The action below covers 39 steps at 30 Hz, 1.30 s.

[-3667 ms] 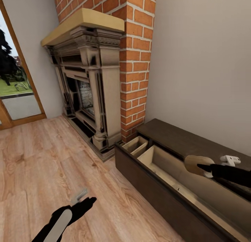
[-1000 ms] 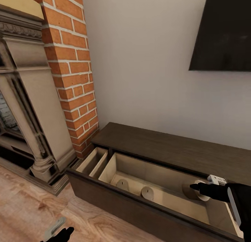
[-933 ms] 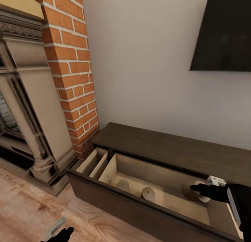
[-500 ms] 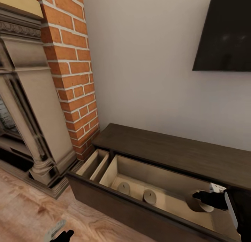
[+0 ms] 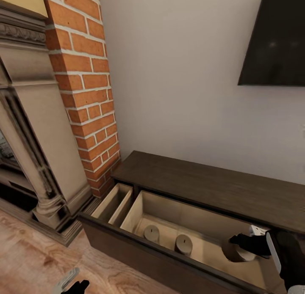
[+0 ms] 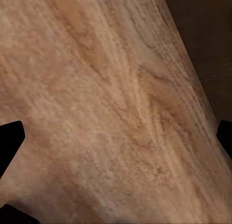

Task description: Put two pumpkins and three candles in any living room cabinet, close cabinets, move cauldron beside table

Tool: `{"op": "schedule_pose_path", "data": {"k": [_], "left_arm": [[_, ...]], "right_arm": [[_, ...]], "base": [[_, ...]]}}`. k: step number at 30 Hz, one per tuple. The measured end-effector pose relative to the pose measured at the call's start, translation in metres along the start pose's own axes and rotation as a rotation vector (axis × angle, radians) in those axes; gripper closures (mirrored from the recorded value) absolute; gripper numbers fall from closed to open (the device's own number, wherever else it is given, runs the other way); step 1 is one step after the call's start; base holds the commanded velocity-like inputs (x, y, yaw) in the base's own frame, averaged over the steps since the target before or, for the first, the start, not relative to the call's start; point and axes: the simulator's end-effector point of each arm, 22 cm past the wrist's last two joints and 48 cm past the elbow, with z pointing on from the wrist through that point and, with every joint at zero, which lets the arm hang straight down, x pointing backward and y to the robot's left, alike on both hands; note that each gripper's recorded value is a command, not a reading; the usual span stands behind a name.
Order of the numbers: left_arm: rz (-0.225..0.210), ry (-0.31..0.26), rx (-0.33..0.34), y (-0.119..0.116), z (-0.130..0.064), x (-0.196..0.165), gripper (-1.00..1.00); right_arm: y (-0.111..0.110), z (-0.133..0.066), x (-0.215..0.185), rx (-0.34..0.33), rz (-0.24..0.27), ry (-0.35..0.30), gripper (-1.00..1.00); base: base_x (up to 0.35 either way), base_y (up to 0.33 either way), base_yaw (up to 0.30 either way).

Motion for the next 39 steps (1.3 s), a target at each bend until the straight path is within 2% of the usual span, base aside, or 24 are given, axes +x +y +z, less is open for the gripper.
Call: {"op": "schedule_pose_path", "data": {"k": [1, 3, 5, 8, 15, 17, 20, 29, 32, 39], "left_arm": [[-0.035, -0.023, -0.016, 0.014, -0.002, -0.004, -1.00], [-0.076, -0.052, -0.035, 0.029, -0.005, -0.011, -1.00], [-0.100, -0.070, -0.048, 0.039, -0.006, -0.014, -1.00], [-0.122, -0.074, -0.071, 0.054, -0.007, -0.010, -1.00], [-0.135, -0.052, -0.108, 0.081, -0.012, 0.010, -1.00], [-0.184, -0.086, -0.133, 0.103, -0.020, 0.005, -1.00], [-0.231, -0.125, -0.158, 0.124, -0.030, 0.001, -1.00], [-0.275, -0.168, -0.192, 0.150, -0.044, 0.002, -1.00], [-0.333, -0.185, -0.214, 0.168, -0.050, 0.002, -1.00], [-0.346, -0.186, -0.223, 0.173, -0.052, 0.004, -1.00]], "right_arm": [[0.007, 0.002, 0.002, -0.014, 0.003, 0.003, 1.00], [0.008, 0.003, 0.003, -0.011, -0.001, 0.005, 1.00], [0.013, 0.004, 0.004, -0.022, 0.001, 0.007, 1.00], [0.020, 0.006, 0.006, -0.034, 0.000, 0.011, 1.00], [0.024, 0.007, 0.006, -0.038, -0.003, 0.011, 1.00], [0.024, 0.006, 0.005, -0.040, -0.004, 0.007, 1.00], [0.025, 0.005, 0.003, -0.041, -0.006, 0.003, 1.00], [0.031, 0.004, -0.002, -0.043, -0.024, -0.002, 1.00], [0.042, 0.007, 0.001, -0.040, -0.078, 0.013, 1.00], [0.043, 0.008, 0.002, -0.030, -0.094, 0.016, 1.00]], "base": [[0.001, 0.000, -0.241], [0.000, 0.000, -0.257], [0.000, 0.000, -0.268], [0.000, 0.000, -0.276], [0.000, 0.000, -0.278], [0.000, 0.000, -0.278], [0.000, 0.000, -0.270], [0.000, 0.000, -0.081], [0.000, 0.000, -0.005], [0.071, 0.059, -0.001]]}}
